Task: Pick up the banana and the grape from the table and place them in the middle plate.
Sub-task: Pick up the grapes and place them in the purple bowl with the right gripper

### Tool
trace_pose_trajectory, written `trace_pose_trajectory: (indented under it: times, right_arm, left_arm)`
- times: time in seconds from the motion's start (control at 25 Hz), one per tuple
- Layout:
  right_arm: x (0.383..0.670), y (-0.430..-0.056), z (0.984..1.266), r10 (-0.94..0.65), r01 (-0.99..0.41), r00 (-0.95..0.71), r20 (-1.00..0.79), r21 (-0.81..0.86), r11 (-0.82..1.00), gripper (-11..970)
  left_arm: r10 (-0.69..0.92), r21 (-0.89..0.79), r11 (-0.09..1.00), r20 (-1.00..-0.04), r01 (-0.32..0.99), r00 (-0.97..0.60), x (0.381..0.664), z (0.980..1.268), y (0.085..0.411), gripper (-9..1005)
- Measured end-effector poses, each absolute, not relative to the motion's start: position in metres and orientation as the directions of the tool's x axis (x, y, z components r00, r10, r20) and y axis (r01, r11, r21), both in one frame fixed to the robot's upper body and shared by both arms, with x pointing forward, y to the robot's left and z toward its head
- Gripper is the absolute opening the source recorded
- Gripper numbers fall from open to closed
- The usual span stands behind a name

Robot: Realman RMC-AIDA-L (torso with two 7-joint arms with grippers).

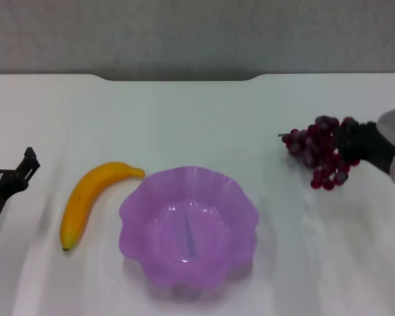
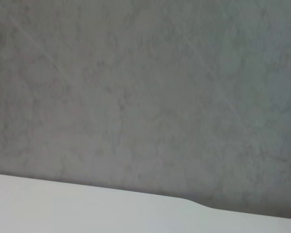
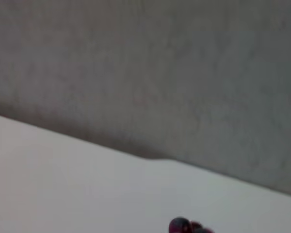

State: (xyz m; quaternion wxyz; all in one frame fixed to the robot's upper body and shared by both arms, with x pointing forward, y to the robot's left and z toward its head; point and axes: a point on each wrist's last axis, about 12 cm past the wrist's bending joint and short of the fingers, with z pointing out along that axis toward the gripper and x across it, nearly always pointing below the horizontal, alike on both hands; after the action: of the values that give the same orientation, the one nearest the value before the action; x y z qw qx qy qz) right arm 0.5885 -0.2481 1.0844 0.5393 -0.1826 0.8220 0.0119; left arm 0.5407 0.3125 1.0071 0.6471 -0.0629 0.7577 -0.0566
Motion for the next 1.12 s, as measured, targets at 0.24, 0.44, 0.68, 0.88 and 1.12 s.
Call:
trace_pose_trajectory:
  times: [0.24,0.44,0.68,0.88,1.12]
  right_arm:
    - [0.588,-0.246,1.107,-0.314,-0.323,-0.277,-0.908,-0.220,0.921,220]
    - [0.590,-0.238,1.128,-0.326,-0.336,-0.203,-0.923,-0.247,0.909,217]
    - [0.593,-0.206,1.150,-0.347,-0.409,-0.110,-0.932,-0.275,0.870,213]
    - [0.591,-0.170,1.159,-0.362,-0.496,-0.042,-0.931,-0.295,0.817,214]
    - [0.588,-0.133,1.164,-0.369,-0.583,0.010,-0.930,-0.305,0.753,213]
  left_arm:
    - [-0.167,-0.166,0.986,-0.973,-0.023,-0.161,0.541,1.007,0.312,889]
    - [-0.167,-0.165,0.986,-0.971,-0.025,-0.173,0.541,1.005,0.312,889]
    - [-0.167,-0.166,0.986,-0.971,-0.020,-0.169,0.543,1.007,0.311,889]
    - [-0.166,-0.166,0.986,-0.973,-0.012,-0.160,0.545,1.009,0.310,889]
    - [-0.164,-0.166,0.986,-0.975,0.000,-0.151,0.550,1.012,0.307,889]
